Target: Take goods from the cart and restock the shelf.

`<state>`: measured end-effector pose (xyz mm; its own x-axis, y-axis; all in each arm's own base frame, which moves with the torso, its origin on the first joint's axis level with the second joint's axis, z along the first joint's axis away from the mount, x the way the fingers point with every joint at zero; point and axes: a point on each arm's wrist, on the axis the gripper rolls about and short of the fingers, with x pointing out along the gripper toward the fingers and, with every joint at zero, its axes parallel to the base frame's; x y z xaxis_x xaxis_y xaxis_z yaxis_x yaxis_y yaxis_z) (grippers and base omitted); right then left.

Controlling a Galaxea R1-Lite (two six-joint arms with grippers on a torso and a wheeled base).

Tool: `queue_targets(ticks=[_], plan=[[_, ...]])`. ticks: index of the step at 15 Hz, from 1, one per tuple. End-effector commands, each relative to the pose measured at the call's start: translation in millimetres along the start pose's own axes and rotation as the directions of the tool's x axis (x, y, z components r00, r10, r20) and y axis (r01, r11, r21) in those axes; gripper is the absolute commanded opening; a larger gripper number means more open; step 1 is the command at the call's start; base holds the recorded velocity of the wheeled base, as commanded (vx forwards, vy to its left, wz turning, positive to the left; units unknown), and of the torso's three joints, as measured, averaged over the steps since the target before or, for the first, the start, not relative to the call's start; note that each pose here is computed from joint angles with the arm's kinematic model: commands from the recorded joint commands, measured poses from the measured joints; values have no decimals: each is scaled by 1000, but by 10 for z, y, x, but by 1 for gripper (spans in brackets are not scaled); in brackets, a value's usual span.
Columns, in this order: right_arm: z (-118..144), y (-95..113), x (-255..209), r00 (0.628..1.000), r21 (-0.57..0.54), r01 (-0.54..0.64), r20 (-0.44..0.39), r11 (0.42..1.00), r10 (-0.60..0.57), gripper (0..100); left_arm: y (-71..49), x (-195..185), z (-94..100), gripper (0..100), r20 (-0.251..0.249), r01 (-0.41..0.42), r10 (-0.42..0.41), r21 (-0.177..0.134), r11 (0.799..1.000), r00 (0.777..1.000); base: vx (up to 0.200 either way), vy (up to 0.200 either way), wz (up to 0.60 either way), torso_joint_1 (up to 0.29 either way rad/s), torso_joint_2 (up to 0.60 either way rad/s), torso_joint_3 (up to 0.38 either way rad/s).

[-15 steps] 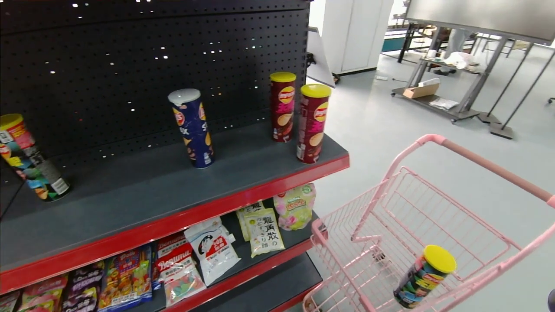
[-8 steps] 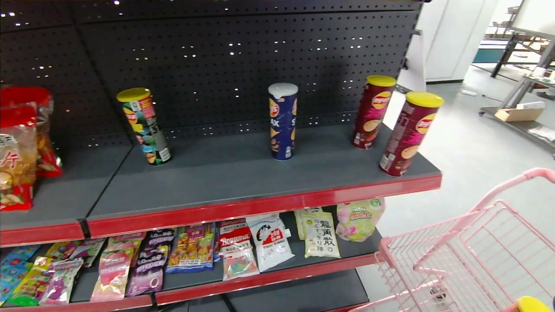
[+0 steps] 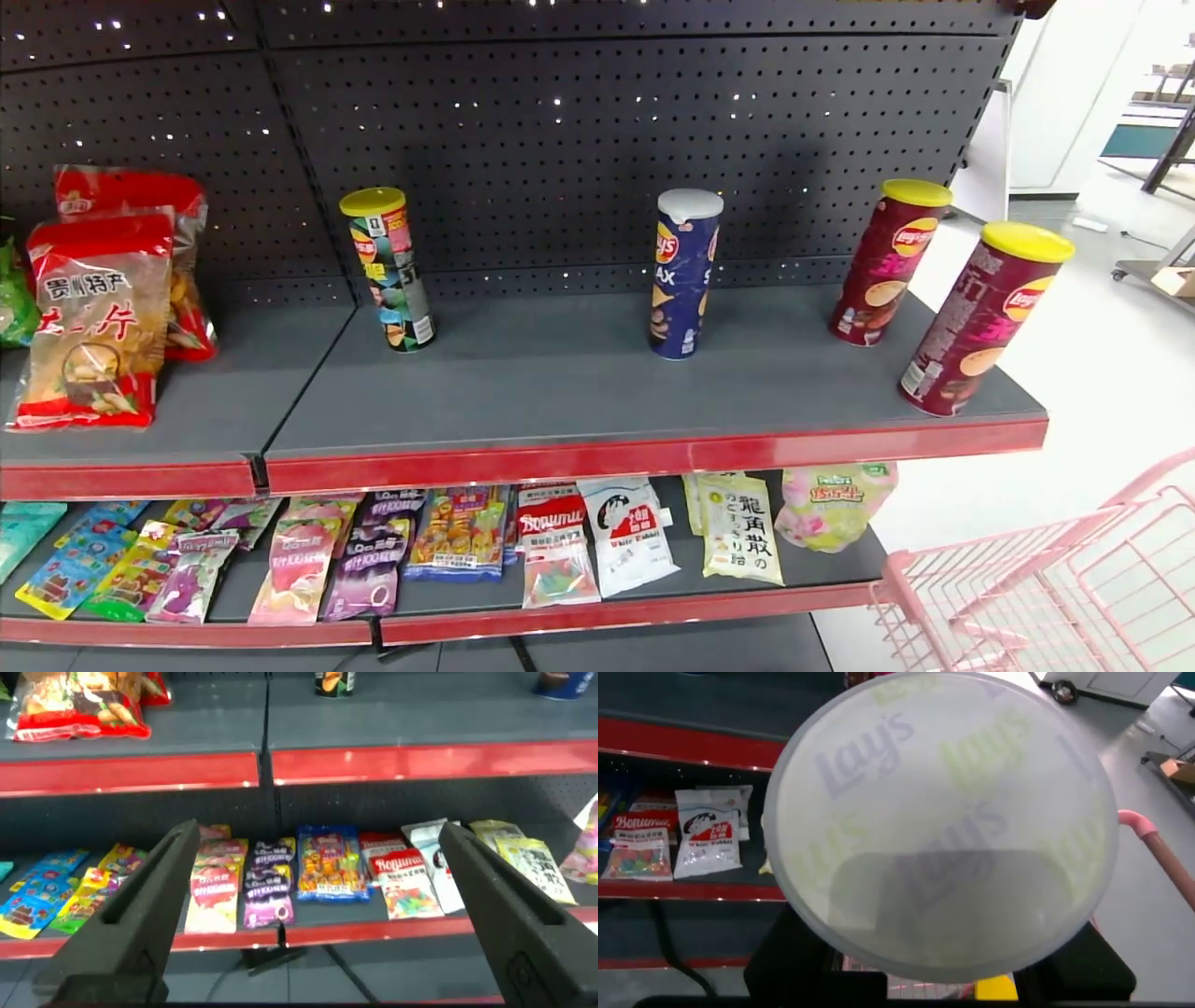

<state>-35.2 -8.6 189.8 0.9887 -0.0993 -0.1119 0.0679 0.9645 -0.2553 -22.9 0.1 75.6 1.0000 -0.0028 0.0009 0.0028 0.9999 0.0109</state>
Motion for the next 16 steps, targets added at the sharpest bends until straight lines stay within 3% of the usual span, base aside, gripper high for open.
queue_targets(ticks=[1,7,11,12,13,14,15,16], plan=[[-95,-4,-104,999,10,4,53,1000,-5,0,0,1,-1,100,-1,0,0,0,1000,1000,200,0,0,2,2,7],[-277,14,-222,992,25,22,120,999,-25,0,0,1,-3,100,-2,2,-2,-5,1000,1000,33,0,0,2,1,0],[-285,20,-213,992,34,11,126,999,-16,0,-7,16,8,100,-20,39,-39,11,999,999,0,0,0,0,0,0],[-279,26,-212,990,49,-20,139,999,13,0,-17,-9,356,100,28,101,-101,6,995,994,0,0,0,0,0,0],[-281,30,-210,990,57,-33,141,998,25,0,-16,141,932,100,-1,123,-123,-49,991,992,0,0,0,0,0,0],[-289,30,-201,989,52,-59,142,997,51,0,-17,351,1365,100,-8,145,-147,-122,982,989,0,0,0,0,0,0],[-300,37,-187,988,47,-75,140,996,68,0,-28,519,1559,100,-24,188,-193,-122,974,981,0,0,0,0,0,0],[-305,41,-161,985,41,-104,139,994,98,0,-60,806,1643,100,-65,266,-271,-69,961,960,0,0,0,0,0,0]])
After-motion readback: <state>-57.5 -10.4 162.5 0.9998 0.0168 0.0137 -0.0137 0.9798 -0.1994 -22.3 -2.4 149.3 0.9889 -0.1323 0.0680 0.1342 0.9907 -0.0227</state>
